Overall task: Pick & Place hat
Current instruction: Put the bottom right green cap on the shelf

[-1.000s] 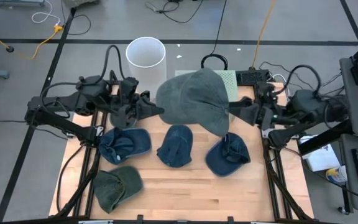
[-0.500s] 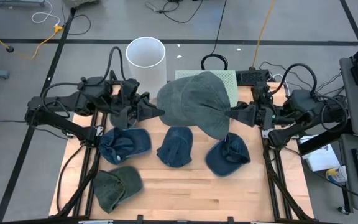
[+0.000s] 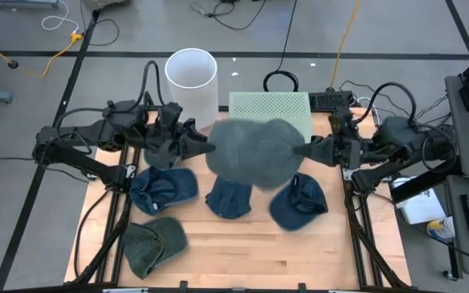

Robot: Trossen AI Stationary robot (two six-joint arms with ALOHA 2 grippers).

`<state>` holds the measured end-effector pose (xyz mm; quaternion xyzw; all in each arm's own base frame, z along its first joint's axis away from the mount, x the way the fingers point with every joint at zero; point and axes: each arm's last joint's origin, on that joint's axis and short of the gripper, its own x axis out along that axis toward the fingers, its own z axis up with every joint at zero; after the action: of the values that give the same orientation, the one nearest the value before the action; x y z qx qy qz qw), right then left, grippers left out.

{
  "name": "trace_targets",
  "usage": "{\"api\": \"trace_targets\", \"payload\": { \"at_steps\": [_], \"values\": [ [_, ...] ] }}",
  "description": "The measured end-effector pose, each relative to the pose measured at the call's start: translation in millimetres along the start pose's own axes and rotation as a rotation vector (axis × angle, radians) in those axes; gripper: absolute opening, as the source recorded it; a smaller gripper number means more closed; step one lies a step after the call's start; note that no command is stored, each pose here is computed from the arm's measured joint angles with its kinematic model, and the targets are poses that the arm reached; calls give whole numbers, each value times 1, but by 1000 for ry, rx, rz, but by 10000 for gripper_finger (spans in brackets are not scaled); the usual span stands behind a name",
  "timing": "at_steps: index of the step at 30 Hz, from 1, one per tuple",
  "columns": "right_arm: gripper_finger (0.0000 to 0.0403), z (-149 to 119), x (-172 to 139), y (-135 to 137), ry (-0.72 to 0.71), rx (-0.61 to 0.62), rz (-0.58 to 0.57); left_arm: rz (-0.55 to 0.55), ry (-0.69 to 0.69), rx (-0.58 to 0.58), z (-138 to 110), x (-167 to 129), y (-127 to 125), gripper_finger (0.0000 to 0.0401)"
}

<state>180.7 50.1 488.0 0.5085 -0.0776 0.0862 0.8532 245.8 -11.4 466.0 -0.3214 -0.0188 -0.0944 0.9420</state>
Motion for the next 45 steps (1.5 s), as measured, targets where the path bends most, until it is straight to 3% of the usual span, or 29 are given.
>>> {"api": "trace_targets", "payload": {
  "at_steps": [7, 12, 15, 21, 29, 40, 45],
  "values": [
    [16, 10, -18, 9, -29, 28, 43, 174, 151, 99, -9, -4, 23, 247],
    [16, 15, -24, 10, -51, 35, 41, 300, 315, 72, -23, -11, 37, 290],
    [16, 16, -24, 4, -79, 18, -26, 322, 372, 51, -30, -13, 36, 304],
    [16, 26, -17, -15, -121, -64, -160, 263, 416, 79, -37, -13, 26, 322],
    [16, 65, 1, -49, -121, -114, -197, 211, 449, 123, -42, -13, 18, 324],
    [16, 138, 27, -119, 60, -50, -73, 202, 456, 115, -43, -13, 18, 306],
    [16, 165, 30, -160, 116, -48, -88, 169, 476, 105, -43, -13, 17, 311]
  ]
}}
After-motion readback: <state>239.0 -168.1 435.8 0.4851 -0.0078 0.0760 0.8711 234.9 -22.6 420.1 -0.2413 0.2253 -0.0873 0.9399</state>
